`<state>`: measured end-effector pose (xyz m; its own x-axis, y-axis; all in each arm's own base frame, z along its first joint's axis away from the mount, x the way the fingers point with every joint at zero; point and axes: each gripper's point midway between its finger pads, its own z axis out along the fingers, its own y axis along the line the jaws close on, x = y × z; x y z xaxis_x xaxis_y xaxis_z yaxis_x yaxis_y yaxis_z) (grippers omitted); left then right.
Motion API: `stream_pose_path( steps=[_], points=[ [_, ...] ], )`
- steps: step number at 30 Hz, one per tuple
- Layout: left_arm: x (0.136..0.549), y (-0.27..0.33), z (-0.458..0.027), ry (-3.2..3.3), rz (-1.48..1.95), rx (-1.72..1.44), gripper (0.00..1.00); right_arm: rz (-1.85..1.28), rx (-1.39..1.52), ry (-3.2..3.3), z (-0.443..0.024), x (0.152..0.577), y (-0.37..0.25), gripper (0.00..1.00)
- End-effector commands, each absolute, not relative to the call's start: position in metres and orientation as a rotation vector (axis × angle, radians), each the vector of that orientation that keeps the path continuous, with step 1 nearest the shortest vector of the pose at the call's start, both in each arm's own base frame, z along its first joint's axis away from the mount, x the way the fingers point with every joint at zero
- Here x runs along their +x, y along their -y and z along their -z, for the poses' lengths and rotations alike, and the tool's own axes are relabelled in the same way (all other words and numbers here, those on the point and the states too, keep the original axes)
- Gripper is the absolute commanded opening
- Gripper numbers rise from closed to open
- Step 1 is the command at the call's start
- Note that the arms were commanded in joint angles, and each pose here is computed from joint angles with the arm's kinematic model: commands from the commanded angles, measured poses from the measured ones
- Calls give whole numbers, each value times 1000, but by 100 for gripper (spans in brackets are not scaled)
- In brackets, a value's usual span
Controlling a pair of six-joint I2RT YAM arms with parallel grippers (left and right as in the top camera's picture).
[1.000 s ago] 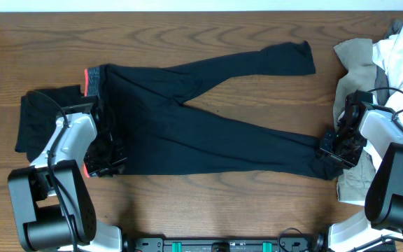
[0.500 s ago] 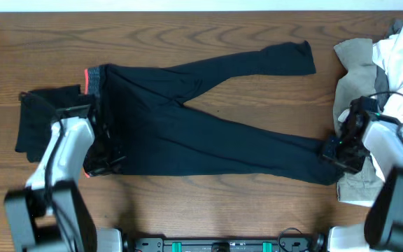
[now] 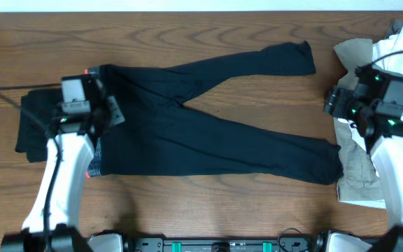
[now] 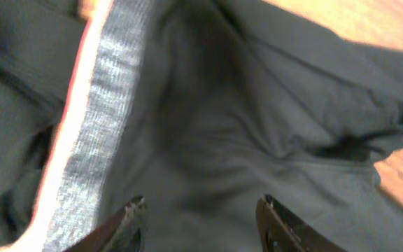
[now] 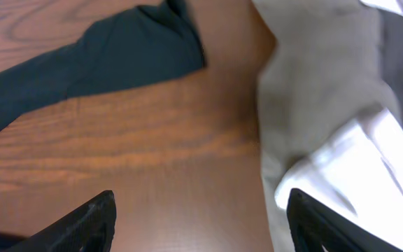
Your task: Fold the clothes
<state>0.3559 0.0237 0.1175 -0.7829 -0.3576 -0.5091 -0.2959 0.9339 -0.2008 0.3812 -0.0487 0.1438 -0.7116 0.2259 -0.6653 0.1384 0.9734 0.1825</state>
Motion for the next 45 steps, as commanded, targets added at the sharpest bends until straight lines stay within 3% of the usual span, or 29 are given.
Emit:
stream_pose_path(
  steps=[1,11,23,28,29,32,38,45],
  points=[
    [364,-9,-96,-2585,172,-382,52,-154,104,-2391,-122,401,35,78],
    [359,-4,-27,-2767,162,-403,52,-184,-38,-2313,-48,468,15,85],
    [355,-4,-18,-2799,159,-410,52,-253,-37,-2326,17,511,11,86],
    [351,-4,-17,-2815,157,-413,52,-284,-36,-2361,21,515,5,54],
    [351,-4,-17,-2817,157,-413,52,-286,-35,-2367,21,514,5,44],
    [351,-3,-17,-2817,157,-413,52,-294,-23,-2413,23,507,5,1],
    [348,-3,-15,-2832,155,-417,52,-275,23,-2513,6,483,13,1],
    [343,-3,-14,-2850,153,-420,52,-166,47,-2497,-93,447,23,1]
  ],
)
